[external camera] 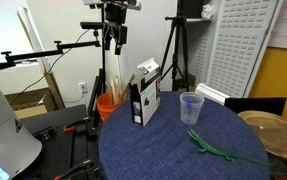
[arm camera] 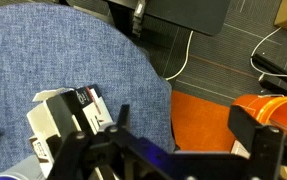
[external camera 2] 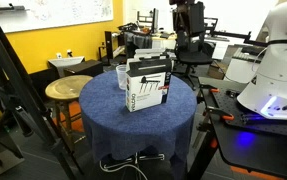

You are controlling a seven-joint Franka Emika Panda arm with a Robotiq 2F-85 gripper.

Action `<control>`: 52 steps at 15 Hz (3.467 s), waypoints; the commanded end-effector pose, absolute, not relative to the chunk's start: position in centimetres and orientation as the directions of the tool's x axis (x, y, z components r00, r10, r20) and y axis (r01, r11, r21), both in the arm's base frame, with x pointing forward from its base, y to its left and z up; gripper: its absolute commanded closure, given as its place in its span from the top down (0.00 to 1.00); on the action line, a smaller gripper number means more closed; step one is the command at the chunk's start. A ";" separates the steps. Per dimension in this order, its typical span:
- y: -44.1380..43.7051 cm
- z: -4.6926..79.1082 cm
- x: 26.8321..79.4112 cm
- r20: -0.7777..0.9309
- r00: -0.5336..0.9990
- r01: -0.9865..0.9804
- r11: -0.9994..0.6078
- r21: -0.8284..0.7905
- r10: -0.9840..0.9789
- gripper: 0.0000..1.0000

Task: Remove the blue marker from the clear cup

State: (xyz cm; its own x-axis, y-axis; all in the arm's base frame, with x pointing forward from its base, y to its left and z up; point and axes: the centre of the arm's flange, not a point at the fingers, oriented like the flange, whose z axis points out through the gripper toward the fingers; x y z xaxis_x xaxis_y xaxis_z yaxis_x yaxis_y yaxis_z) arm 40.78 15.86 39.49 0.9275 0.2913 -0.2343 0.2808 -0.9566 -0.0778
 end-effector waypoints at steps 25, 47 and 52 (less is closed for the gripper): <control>12.6 53.1 45.4 0.043 0.999 0.013 -0.994 0.109 0.018 1.00; -4.8 38.0 67.8 -0.132 0.973 0.196 -0.979 0.057 0.188 1.00; -6.1 34.0 70.5 -0.206 0.950 0.241 -0.970 0.014 0.233 1.00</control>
State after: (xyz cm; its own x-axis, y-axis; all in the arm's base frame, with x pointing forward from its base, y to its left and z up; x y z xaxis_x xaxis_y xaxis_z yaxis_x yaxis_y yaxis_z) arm 67.23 -5.43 34.77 0.9661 0.2012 -0.1617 0.2102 -0.9768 0.0401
